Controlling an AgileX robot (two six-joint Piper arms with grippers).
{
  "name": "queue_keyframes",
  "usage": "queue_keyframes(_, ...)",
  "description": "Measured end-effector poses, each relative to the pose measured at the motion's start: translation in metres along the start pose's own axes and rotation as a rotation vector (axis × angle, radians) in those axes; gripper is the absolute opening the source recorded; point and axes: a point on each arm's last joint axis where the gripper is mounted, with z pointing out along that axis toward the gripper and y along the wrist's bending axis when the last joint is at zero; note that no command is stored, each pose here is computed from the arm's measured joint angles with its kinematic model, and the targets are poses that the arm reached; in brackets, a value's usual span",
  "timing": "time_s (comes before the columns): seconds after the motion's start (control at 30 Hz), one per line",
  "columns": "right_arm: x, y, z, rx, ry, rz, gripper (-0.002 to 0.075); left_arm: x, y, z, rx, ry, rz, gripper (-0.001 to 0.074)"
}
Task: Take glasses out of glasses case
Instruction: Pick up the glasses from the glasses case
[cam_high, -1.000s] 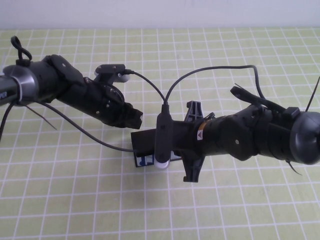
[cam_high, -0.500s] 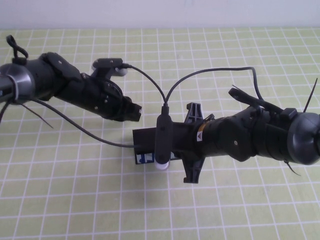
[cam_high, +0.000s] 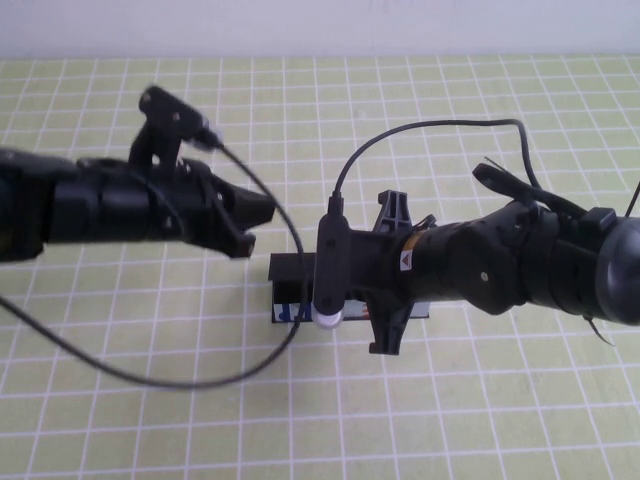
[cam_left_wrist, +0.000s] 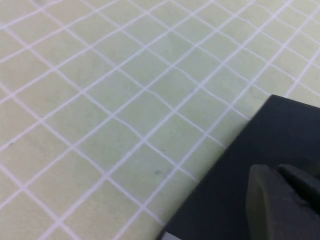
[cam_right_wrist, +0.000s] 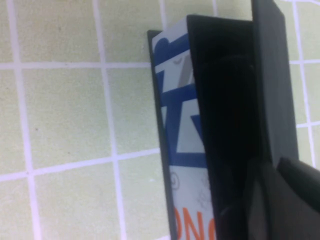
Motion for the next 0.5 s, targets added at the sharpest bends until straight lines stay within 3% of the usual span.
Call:
queue_keyframes(0.27, 0.005, -0.006, -0.003, 0.015, 0.005, 0.015, -0.0001, 0.050, -0.021, 0.009, 0.144, -0.053, 0.127, -0.0004)
queue_keyframes(0.5, 0.005, -0.006, -0.003, 0.015, 0.005, 0.017, -0.0001, 0.074, -0.016, 0.029, 0.208, -0.028, 0.135, -0.0004)
